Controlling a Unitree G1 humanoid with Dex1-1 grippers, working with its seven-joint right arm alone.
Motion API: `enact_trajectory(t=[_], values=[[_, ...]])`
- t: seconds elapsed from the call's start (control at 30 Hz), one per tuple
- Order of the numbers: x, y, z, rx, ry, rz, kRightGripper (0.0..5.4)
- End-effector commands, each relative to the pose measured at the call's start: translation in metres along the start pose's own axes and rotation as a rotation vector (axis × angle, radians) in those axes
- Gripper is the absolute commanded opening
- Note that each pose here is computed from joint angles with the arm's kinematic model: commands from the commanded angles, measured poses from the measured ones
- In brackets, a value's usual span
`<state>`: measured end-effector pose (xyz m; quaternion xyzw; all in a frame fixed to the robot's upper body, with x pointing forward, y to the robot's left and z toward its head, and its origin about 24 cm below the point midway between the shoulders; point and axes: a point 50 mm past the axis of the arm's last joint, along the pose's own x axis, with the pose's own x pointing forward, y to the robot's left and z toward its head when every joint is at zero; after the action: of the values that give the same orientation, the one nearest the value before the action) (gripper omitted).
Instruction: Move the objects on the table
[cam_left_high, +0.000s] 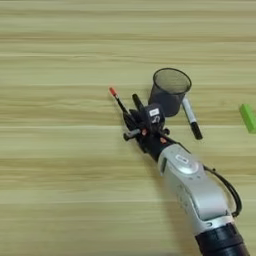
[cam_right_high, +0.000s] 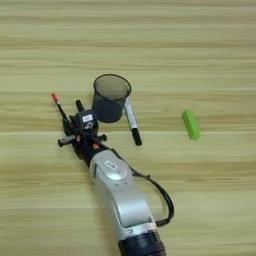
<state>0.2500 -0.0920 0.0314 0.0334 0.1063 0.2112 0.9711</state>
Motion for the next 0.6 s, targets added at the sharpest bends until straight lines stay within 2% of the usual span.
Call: enact_trajectory(t=[0.03, 0.27, 0.6], values=[[0.010, 0.001, 0.022, -0.028, -0.106, 0.005, 0.69], [0.015, -0.005, 0.011, -0.030, -0.050, -0.019, 0.69], [0.018, -0.006, 0.008, -0.030, -0.035, -0.020, 0.69]])
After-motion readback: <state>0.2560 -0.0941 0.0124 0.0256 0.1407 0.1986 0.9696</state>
